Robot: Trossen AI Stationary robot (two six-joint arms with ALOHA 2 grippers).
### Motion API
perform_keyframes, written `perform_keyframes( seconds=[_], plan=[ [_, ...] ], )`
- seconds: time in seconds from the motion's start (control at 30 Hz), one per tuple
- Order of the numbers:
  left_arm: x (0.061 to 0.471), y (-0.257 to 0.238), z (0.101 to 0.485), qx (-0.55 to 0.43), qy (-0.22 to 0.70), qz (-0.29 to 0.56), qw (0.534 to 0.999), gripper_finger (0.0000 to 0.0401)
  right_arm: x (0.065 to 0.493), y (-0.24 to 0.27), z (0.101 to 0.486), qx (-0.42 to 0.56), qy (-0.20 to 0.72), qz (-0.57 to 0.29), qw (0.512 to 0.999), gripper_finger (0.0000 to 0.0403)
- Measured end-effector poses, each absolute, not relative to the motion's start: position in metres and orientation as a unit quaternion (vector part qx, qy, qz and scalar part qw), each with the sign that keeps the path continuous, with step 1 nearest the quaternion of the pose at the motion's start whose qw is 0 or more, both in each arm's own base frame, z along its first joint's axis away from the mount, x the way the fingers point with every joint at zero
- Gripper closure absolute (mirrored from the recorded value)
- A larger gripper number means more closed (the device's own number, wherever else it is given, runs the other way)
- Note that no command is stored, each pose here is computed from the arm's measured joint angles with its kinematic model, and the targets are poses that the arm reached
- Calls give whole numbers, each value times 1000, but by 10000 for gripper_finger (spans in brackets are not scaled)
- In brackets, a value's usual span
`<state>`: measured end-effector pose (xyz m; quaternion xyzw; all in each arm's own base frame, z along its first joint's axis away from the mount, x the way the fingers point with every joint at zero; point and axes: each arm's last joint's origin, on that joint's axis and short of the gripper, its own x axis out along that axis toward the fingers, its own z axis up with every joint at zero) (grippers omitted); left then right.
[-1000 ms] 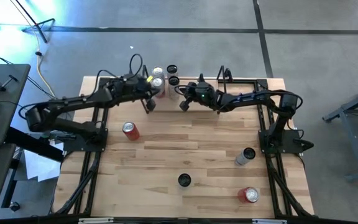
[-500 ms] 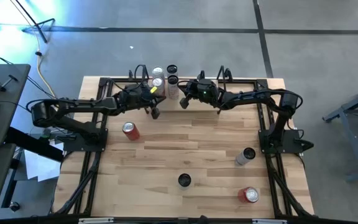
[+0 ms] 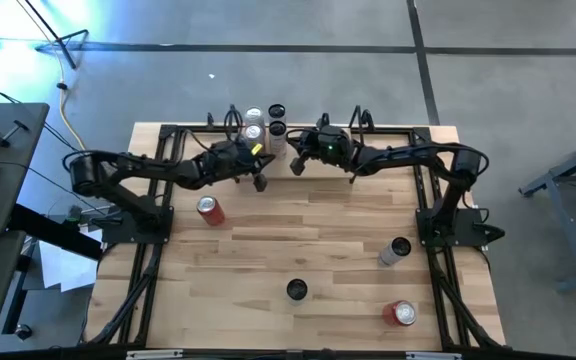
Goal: Place canned beverage on shelf
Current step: Put the white pink soda can on the shelf aligned with the other white pink soda can
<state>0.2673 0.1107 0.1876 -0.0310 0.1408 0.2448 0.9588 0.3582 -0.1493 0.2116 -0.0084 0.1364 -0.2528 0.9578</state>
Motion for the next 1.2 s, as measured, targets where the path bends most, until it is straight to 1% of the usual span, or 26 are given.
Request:
perform_keyframes(
  seconds=[0.1,0.27,0.4,0.5,0.63,0.97,1.2],
  plan=[
    [274,111,183,-26,122,256,958,401,352,-144,224,-21,146,-257,955,403],
    [282,112,177,-39,80,269,959,401,341,-137,244,-45,161,-291,942,403],
    [295,112,173,-36,76,291,953,401,336,-136,253,-46,155,-297,941,403],
    [307,110,170,-24,84,290,953,401,335,-136,256,-46,151,-297,942,403],
    [316,111,167,-13,88,329,940,401,334,-135,256,-46,154,-297,941,403],
    [310,127,166,-14,93,357,929,401,334,-135,255,-46,158,-296,941,403],
    [309,129,166,-20,93,348,933,401,334,-135,255,-46,158,-296,941,403]
  ],
)
